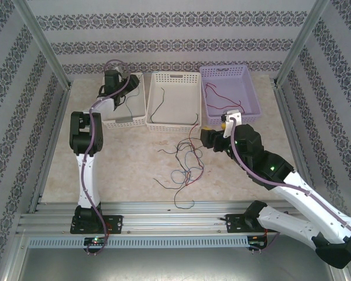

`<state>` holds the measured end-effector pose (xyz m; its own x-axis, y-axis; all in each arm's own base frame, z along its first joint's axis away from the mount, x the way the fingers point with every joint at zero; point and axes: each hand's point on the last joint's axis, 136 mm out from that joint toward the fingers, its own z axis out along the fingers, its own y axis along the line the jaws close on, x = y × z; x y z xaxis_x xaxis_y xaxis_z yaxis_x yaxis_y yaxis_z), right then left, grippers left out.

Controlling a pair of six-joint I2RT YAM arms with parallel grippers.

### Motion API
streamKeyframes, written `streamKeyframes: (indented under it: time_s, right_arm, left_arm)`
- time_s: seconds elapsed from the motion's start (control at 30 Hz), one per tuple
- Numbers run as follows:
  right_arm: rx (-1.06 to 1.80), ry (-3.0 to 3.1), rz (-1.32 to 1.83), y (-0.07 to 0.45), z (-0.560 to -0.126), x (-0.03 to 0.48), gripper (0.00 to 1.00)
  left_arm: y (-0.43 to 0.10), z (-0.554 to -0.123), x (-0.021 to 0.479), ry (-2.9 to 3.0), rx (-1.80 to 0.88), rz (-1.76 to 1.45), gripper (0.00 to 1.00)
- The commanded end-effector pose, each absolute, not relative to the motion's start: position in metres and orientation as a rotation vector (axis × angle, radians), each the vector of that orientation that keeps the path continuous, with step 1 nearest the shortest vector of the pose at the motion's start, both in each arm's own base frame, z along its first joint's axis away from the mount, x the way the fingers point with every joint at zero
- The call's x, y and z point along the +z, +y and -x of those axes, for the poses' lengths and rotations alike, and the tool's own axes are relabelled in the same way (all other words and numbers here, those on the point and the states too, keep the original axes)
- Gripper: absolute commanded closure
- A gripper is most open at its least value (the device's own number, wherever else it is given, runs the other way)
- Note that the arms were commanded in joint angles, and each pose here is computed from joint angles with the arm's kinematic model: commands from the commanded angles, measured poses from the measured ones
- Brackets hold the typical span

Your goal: Untangle the cables

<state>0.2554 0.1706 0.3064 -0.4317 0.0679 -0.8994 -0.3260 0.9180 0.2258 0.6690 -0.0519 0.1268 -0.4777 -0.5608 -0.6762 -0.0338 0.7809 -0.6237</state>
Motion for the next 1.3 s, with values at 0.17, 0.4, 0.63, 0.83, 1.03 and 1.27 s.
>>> streamKeyframes:
  time_s: [0.17, 0.4, 0.63, 0.83, 1.03, 1.27]
  right_arm:
    - [0.45, 1.934, 0.187, 0.175, -0.259, 0.317, 0.26]
    - [0.458, 1.936, 0.19, 0.178, -0.26, 0.314, 0.26]
    - [0.457, 1.936, 0.192, 0.177, -0.258, 0.313, 0.26]
    - [0.455, 1.94, 0.192, 0.177, -0.259, 0.31, 0.26]
    - [0.459, 1.938, 0.194, 0.177, -0.258, 0.31, 0.26]
    - [0.46, 1.946, 0.195, 0.178, -0.258, 0.305, 0.26]
  left_arm:
    - [-0.053, -0.668, 0.091, 2.105, -0.62, 0.4, 0.44]
    - [-0.064, -0.669, 0.081, 2.138, -0.609, 0.353, 0.45]
    - [-0.064, -0.675, 0.08, 2.137, -0.606, 0.358, 0.54]
    - [-0.066, -0.678, 0.079, 2.139, -0.605, 0.352, 0.62]
    - [-0.068, -0.679, 0.074, 2.14, -0.617, 0.355, 0.63]
    - [-0.077, -0.677, 0.078, 2.075, -0.706, 0.329, 0.45]
